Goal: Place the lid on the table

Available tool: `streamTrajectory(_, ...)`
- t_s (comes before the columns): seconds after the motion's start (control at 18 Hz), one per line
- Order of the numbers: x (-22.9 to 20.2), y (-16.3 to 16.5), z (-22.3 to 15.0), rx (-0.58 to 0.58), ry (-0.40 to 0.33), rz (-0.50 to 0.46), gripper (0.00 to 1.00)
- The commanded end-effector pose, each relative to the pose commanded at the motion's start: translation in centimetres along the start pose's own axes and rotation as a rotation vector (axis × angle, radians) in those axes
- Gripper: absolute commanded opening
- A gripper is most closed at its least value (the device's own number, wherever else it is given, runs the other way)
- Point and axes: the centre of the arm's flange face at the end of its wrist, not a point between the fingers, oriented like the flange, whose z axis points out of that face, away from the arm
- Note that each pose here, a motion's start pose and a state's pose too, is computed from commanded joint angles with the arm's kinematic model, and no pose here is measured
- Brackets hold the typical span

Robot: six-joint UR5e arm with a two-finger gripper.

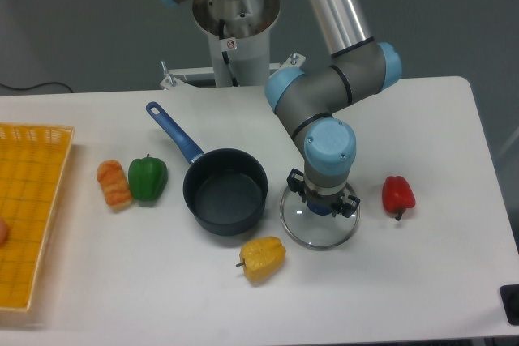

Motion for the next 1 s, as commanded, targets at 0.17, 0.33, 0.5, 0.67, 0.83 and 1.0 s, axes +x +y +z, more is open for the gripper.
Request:
streamTrajectory(0.17, 0.04, 0.02, 0.07, -0.001, 0.001, 0.0, 0.7)
streamTrajectory(0.33, 0.04, 0.02, 0.07, -0.001, 0.001, 0.0, 0.7)
streamTrajectory(0.5, 0.15, -0.04, 0.22, -0.003, 0.004, 0.002, 0.7)
streamTrajectory(0.67, 0.16, -0.16, 0.63, 0.0, -0.002, 0.003, 0.71)
streamTrajectory(0.83, 0.22, -0.14, 0.62, 0.003, -0.004, 0.004, 0.71)
streamTrajectory(1.0, 0.15, -0.07, 0.63, 0.003, -0.004, 0.001, 0.71)
